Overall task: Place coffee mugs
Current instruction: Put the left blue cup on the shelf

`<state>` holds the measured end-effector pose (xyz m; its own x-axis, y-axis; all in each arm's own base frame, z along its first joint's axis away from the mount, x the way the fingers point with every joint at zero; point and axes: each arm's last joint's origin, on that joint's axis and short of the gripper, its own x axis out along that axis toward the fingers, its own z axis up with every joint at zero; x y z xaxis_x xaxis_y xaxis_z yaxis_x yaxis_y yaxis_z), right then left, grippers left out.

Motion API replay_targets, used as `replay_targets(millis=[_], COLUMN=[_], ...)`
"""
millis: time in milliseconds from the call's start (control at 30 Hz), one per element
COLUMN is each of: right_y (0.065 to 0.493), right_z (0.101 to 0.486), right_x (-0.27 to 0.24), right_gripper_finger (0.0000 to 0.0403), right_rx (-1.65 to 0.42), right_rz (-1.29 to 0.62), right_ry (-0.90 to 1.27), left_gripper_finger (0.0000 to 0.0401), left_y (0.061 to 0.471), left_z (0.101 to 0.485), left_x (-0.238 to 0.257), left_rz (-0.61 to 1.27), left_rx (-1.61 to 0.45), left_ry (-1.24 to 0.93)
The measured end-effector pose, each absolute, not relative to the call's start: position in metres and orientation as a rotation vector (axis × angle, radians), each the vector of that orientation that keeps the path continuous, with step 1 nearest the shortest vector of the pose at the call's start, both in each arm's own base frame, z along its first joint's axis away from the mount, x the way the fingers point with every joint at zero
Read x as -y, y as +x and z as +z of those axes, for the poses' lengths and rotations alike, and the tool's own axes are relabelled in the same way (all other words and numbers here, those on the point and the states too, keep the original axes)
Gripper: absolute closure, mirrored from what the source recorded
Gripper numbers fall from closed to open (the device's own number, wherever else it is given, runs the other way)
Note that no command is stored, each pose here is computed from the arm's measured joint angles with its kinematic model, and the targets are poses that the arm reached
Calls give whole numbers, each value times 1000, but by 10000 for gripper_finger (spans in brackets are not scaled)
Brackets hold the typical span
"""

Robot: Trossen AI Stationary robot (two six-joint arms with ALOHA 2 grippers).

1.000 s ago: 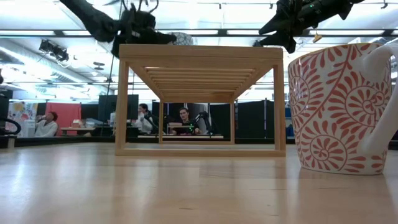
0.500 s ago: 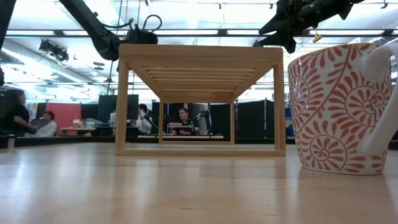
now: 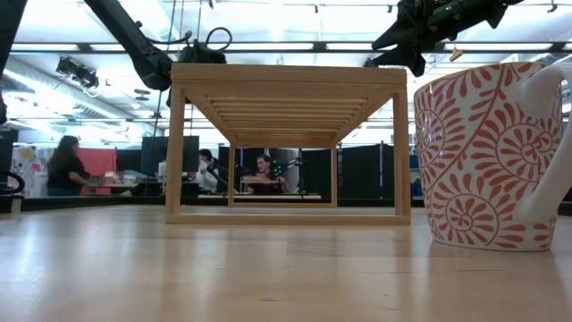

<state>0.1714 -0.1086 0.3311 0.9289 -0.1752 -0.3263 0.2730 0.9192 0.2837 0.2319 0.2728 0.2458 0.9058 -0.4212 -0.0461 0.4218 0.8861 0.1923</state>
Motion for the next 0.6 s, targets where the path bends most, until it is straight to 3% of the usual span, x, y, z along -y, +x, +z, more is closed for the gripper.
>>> replay_targets(millis=[600], right_y=[171], right_z=[331], right_x=[109], right_gripper_finger=[206], right_rx=[-301], right_rz=[-233], right_ry=[332], left_gripper_finger=[368], left_y=[235], left_z=[247], left_x=[-271], left_rz=[-429], left_rx=[-20], left_ry=[142])
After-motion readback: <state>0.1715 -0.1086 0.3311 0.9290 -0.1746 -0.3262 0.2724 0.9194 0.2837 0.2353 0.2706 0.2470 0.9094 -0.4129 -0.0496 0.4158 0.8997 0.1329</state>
